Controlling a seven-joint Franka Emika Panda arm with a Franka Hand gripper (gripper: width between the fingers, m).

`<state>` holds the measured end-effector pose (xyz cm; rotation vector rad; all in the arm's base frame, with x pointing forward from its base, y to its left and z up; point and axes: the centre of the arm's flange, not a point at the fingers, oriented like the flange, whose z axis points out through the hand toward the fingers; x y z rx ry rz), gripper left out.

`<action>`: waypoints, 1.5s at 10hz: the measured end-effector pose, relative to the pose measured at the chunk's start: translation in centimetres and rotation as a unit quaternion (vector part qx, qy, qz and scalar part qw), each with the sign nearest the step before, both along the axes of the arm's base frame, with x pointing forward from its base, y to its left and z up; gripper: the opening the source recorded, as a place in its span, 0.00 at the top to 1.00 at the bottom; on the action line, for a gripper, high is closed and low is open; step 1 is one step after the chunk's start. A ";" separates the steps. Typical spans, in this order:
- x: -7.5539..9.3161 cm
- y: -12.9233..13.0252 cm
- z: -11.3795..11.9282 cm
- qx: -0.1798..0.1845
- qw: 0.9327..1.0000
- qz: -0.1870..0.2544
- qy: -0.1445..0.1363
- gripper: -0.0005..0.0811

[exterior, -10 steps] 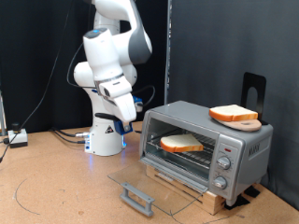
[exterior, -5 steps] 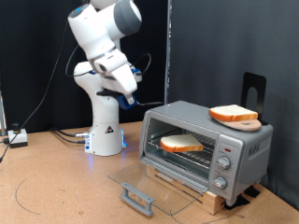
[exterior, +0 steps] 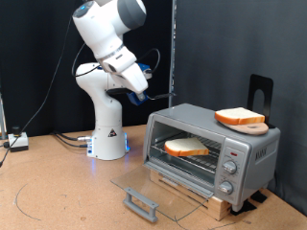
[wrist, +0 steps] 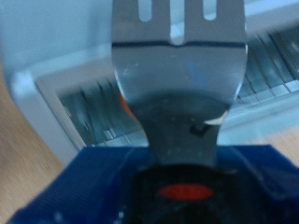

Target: Make a piece of toast with the oven

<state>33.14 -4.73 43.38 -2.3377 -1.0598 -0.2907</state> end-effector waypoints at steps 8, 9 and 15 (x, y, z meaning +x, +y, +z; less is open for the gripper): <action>-3.4 11.6 -1.0 -0.009 0.999 -0.024 0.035 0.50; -3.9 13.0 -1.4 -0.016 0.999 -0.029 0.032 0.50; -5.1 18.4 -4.0 -0.055 0.997 -0.056 0.023 0.50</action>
